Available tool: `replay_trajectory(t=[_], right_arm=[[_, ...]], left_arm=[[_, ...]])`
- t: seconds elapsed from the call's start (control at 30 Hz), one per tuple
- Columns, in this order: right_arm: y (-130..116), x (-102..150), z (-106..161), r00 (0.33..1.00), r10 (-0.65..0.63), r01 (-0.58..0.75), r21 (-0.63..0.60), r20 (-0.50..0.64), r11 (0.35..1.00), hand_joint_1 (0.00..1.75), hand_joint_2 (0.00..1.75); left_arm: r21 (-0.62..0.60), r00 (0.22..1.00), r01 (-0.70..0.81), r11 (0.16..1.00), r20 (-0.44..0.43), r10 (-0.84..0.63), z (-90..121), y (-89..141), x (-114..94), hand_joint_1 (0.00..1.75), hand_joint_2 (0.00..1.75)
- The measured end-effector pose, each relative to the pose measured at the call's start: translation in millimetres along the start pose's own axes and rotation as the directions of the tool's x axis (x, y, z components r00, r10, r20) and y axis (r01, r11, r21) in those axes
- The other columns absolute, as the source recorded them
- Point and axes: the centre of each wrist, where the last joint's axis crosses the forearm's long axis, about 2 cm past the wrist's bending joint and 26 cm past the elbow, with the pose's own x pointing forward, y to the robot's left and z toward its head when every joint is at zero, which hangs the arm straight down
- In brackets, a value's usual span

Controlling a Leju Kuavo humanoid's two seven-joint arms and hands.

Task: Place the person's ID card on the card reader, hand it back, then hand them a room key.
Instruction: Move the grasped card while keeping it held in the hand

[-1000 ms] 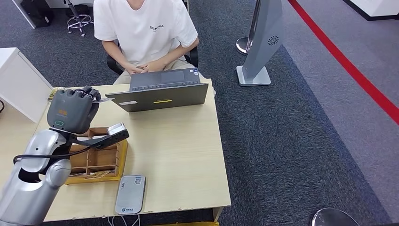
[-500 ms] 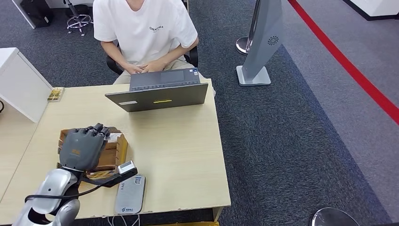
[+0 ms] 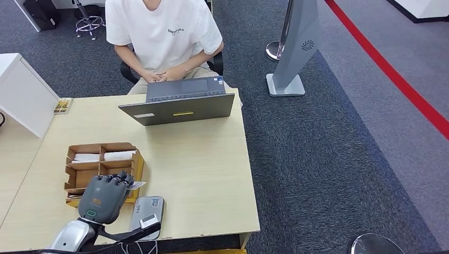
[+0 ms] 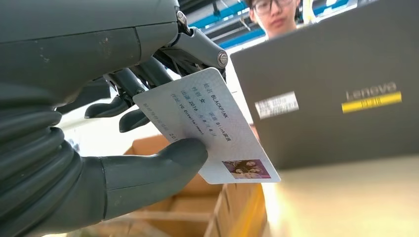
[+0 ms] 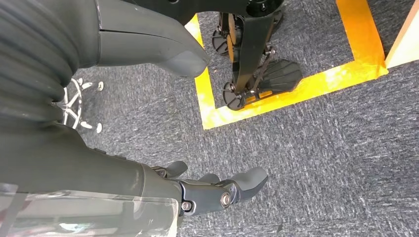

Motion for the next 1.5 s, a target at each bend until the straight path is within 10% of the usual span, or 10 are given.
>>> replay_trajectory(t=[1.5], right_arm=[[0.2,0.6,-0.1,1.000,0.028,-0.028,0.012,-0.002,1.000,0.00,1.75]], left_arm=[[-0.246,0.997,-0.033,0.969,0.057,0.048,31.3,-41.8,22.9,1.75,1.75]])
